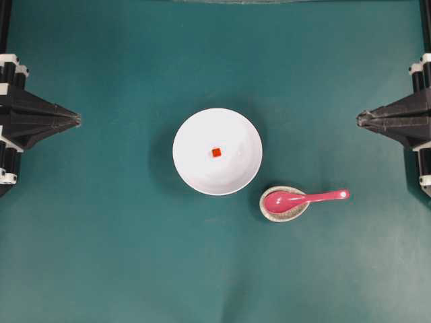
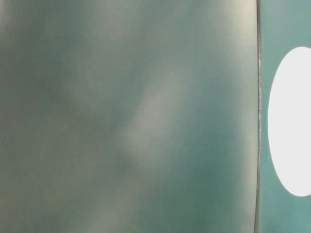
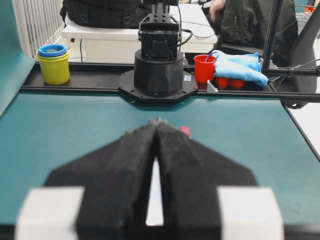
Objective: Grip the spoon and scoop the red block from the bowl with right arm.
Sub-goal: 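Move the right gripper toward the pink spoon handle in the small dish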
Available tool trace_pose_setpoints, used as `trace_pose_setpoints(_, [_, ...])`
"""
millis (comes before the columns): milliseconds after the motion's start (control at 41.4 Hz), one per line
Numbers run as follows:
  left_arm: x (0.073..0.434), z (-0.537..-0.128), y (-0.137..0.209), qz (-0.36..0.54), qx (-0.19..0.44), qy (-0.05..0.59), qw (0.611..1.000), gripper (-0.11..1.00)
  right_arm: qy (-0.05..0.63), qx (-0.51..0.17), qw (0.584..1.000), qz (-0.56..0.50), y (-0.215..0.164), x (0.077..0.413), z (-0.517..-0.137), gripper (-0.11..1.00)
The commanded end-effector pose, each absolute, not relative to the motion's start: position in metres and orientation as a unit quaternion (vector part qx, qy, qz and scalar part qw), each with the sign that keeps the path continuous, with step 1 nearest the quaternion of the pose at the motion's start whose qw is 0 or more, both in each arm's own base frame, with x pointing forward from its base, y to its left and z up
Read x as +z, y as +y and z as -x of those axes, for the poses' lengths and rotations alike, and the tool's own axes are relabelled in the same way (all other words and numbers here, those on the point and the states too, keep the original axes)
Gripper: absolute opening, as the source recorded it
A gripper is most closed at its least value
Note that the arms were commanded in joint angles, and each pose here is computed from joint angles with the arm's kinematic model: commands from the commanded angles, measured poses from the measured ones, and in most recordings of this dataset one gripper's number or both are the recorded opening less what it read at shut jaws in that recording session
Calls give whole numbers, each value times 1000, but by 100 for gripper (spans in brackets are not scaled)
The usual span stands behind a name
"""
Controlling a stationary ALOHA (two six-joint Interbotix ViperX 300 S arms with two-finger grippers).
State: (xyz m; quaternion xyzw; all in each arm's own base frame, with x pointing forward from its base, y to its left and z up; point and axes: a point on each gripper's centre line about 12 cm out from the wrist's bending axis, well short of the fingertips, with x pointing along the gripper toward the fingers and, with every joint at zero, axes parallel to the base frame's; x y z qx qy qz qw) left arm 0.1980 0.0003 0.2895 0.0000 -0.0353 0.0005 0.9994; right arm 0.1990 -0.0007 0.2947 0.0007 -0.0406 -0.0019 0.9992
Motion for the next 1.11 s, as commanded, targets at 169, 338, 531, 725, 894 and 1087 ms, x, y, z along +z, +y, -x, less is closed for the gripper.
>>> trace_pose_setpoints(169, [293, -214, 0, 0, -1, 2, 1000, 0, -31, -2, 1000, -3, -1, 297, -211, 0])
trace_pose_setpoints(338, [290, -215, 0, 0, -1, 16, 1000, 0, -24, -4, 1000, -7, -1, 295, -214, 0])
trace_pose_setpoints(531, [284, -212, 0, 1, -1, 48, 999, 0, -23, -5, 1000, -19, -2, 295, -214, 0])
trace_pose_setpoints(725, [276, -209, -1, 1, -2, 87, 996, 0, -25, -2, 999, -30, -1, 297, -214, 0])
trace_pose_setpoints(894, [271, -206, -1, 2, -1, 111, 994, 0, -21, -2, 999, -31, -1, 298, -214, 0])
trace_pose_setpoints(1087, [265, -204, -1, 2, -1, 139, 990, 0, -20, 1, 999, -31, 1, 298, -214, 1])
